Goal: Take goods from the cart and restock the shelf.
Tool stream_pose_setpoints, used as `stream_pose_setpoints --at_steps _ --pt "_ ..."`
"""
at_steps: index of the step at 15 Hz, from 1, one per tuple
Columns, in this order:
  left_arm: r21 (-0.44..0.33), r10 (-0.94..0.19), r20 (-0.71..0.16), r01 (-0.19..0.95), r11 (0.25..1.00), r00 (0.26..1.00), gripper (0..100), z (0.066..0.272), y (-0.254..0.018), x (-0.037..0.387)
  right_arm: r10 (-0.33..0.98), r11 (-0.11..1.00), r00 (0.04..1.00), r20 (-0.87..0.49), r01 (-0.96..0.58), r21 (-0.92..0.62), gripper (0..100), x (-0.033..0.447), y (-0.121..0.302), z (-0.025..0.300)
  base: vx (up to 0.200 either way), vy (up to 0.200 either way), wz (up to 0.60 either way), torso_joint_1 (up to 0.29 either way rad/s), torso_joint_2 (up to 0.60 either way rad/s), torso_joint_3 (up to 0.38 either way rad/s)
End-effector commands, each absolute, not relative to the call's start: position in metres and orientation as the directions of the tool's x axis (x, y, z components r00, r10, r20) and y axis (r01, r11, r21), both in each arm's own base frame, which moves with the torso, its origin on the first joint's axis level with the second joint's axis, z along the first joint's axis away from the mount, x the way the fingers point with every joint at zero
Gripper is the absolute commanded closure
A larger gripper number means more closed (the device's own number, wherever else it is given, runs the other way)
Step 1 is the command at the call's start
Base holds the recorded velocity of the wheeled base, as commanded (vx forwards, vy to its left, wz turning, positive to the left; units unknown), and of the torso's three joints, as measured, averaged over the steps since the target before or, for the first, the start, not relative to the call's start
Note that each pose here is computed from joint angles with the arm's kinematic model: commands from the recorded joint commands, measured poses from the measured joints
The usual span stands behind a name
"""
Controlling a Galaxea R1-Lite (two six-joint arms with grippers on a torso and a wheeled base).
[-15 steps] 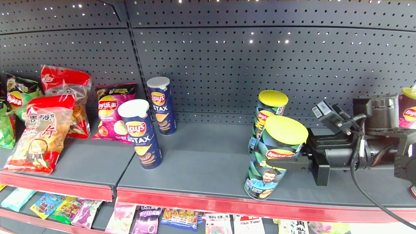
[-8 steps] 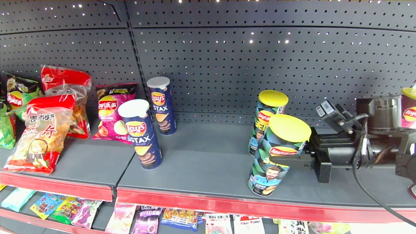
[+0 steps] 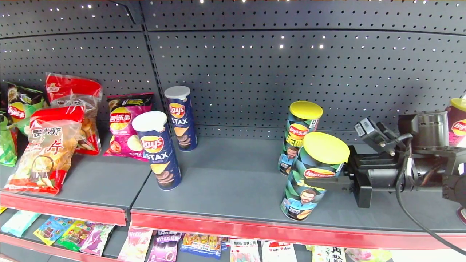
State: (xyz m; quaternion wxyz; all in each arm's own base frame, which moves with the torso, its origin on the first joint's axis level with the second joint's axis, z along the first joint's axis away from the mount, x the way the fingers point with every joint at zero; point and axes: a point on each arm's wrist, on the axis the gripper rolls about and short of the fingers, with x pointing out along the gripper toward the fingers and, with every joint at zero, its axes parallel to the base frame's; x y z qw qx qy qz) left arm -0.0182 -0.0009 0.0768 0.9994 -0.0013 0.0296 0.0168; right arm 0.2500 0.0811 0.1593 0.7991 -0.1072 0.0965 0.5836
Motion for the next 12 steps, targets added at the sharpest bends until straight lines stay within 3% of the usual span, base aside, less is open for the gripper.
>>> stream_pose_setpoints --at_steps 1,12 --pt "-0.002 0.034 -0.060 -0.034 0.999 0.998 0 0.0769 -0.0009 -0.0181 0.914 0.290 0.295 -0.280 -0.955 -0.058 100 0.2494 0.0822 0.1587 0.000 0.000 0.00 0.000 0.00 0.000" --pt "-0.002 0.034 -0.060 -0.034 0.999 0.998 0 0.0769 -0.0009 -0.0181 0.917 0.277 0.278 -0.288 -0.960 -0.045 100 0.2460 0.0850 0.1555 0.000 0.000 0.00 0.000 0.00 0.000"
